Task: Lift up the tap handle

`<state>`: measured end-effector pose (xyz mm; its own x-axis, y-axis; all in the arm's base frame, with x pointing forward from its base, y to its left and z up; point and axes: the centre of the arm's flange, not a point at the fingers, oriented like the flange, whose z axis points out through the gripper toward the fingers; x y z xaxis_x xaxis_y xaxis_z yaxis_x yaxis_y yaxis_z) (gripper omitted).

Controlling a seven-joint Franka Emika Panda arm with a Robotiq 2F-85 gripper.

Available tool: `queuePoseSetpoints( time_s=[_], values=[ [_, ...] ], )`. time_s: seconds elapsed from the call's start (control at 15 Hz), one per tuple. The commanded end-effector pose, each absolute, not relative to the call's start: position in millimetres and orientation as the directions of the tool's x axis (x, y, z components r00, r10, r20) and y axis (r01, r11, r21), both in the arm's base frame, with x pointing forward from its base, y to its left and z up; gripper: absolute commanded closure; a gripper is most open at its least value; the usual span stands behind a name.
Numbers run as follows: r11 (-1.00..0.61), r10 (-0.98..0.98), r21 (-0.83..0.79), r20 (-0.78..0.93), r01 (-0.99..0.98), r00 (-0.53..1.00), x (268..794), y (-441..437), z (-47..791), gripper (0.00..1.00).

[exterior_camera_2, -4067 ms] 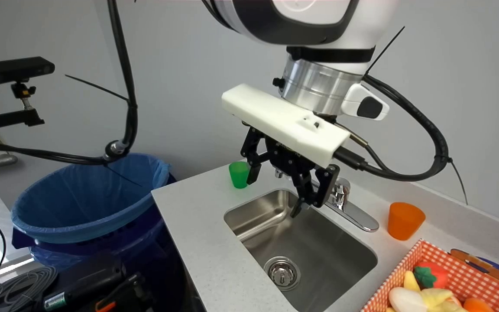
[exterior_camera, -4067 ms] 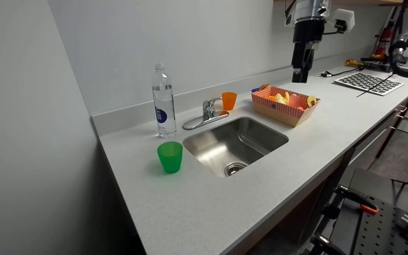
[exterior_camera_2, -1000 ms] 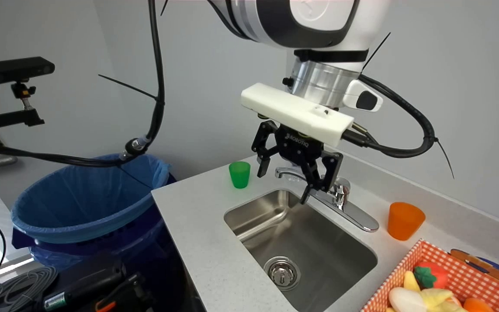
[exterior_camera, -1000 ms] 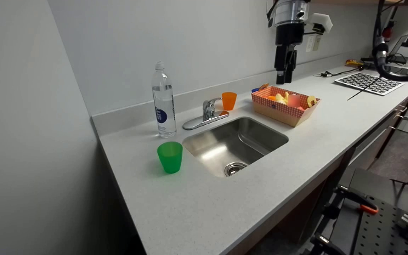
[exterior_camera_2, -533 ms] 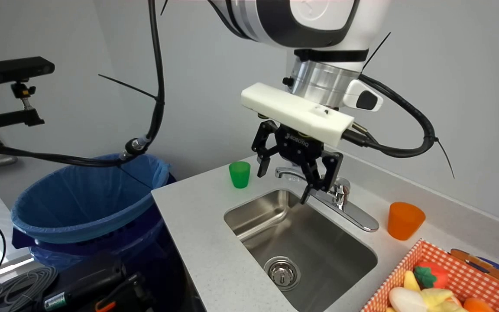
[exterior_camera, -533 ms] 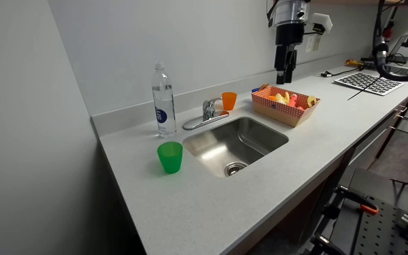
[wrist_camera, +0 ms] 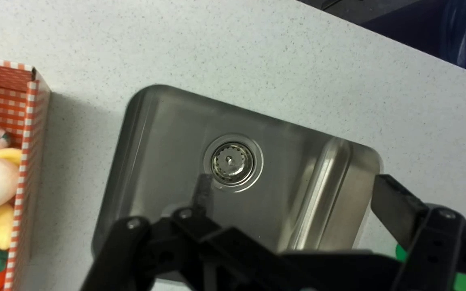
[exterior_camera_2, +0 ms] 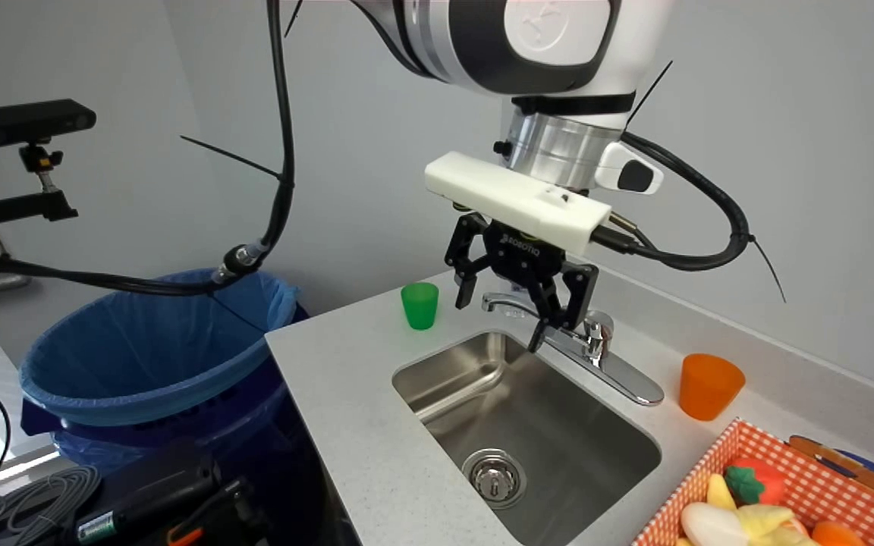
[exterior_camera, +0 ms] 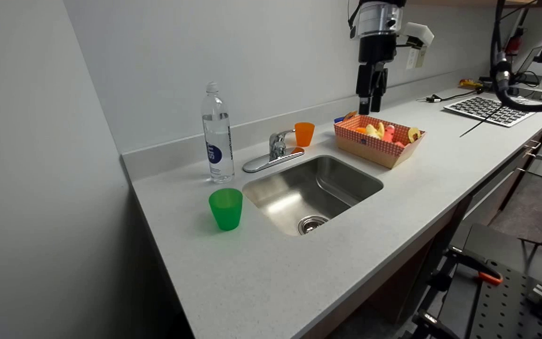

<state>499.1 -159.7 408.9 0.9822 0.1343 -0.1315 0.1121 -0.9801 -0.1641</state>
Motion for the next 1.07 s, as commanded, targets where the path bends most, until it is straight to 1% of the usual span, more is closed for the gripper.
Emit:
queuePoseSetpoints(
  time_s=[0.0, 0.6, 1.0],
  values=[
    [-0.989, 0.071, -0.139, -0.1, 0.057, 0.992, 533, -149, 402, 0.0],
    [-0.982, -0.164, -0.083, -0.082, -0.171, 0.983, 613, -135, 379, 0.0],
    [-0.984, -0.164, -0.057, -0.06, -0.167, 0.985, 648, -136, 356, 0.0]
  ],
)
